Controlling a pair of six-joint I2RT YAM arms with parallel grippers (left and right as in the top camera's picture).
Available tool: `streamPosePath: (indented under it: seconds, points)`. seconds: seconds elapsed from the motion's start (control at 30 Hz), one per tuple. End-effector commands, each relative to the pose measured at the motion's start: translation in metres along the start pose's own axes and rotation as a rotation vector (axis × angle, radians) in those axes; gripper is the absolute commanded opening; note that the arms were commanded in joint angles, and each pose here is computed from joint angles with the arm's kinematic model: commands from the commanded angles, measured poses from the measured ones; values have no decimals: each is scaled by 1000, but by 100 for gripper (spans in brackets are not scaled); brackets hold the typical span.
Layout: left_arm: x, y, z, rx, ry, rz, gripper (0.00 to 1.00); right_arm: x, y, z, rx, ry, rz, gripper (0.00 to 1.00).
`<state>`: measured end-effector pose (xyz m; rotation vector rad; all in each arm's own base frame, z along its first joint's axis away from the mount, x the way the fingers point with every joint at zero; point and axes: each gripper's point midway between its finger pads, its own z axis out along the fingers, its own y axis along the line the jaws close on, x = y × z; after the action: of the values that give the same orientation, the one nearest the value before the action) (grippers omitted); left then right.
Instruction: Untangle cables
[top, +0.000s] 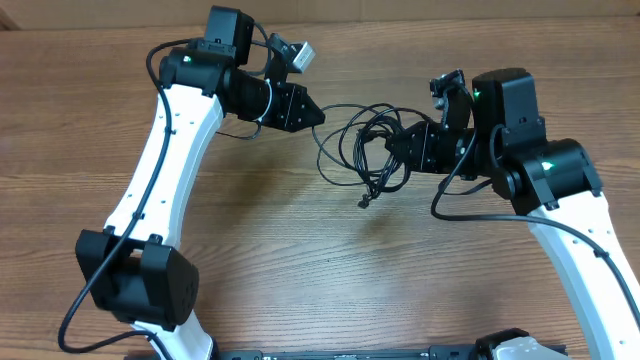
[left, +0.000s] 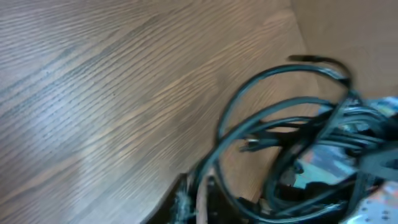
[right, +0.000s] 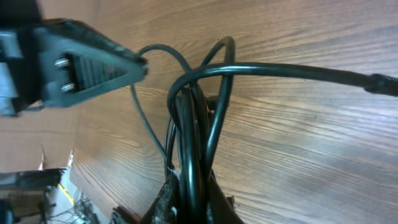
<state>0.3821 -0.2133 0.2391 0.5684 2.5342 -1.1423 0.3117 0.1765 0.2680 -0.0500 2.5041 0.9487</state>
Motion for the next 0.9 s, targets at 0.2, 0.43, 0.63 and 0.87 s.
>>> streamPosePath:
  seconds: [0.2,0.43,0.63,0.87]
  points:
    - [8,2,-7,-170,24,-38,64,10,-6,34,33,95,141,4]
    - [17,3,19,-221,91,-8,74,14,2,36,-7,120,122,3]
    - [22,10,43,-179,141,-44,72,15,17,33,-89,141,108,4]
    - [41,20,65,-181,238,-83,64,11,27,30,-135,134,100,4]
